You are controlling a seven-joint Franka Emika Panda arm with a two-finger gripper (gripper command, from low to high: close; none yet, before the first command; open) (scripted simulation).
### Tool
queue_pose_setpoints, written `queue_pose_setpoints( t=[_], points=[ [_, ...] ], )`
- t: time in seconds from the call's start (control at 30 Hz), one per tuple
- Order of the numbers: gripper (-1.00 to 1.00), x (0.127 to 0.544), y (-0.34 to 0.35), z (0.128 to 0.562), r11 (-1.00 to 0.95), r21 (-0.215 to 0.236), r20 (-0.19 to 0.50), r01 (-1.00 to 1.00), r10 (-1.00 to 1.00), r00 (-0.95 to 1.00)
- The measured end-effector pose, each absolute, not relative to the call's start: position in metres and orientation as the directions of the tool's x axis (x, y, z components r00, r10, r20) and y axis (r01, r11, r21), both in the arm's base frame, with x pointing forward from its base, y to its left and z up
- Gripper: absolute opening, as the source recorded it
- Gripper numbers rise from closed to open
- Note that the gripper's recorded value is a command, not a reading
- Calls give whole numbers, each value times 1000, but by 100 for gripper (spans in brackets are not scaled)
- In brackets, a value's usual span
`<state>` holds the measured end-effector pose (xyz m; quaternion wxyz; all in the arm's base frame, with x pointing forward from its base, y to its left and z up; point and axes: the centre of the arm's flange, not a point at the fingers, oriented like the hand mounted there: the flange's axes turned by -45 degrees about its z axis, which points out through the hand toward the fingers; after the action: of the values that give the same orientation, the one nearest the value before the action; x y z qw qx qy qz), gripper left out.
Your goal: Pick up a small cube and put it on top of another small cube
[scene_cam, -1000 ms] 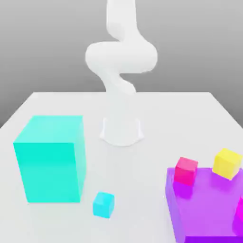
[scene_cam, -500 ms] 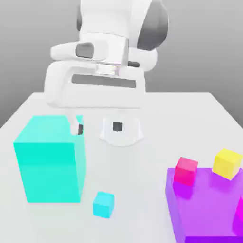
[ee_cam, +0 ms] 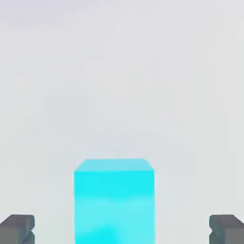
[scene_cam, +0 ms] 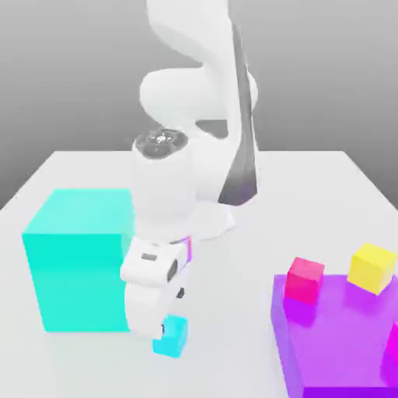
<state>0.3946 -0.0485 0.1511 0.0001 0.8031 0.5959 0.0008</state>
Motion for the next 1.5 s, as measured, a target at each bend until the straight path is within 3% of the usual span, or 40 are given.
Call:
queue_pose_setpoints(
  t=[0.03, 0.07, 0.3, 0.53, 0.9, 1.3, 1.47, 1.5],
  points=[
    [0, 394, -49, 141, -289, 1, 1, 957, 957, 289],
    [-100, 393, -49, 131, -288, 0, 0, 958, 958, 288],
    [-100, 393, -48, 129, -288, -2, 1, 958, 958, 288],
    [-100, 399, -45, 194, -280, 9, -1, 960, 960, 280],
    [-100, 422, 118, 274, -302, 40, -11, 953, 953, 302],
    [-100, 357, 276, 347, -392, 25, 7, 919, 920, 392],
    [-100, 341, 293, 301, -414, -1, 0, 910, 910, 414],
    [100, 340, 293, 288, -414, -1, 0, 910, 910, 414]
  ],
)
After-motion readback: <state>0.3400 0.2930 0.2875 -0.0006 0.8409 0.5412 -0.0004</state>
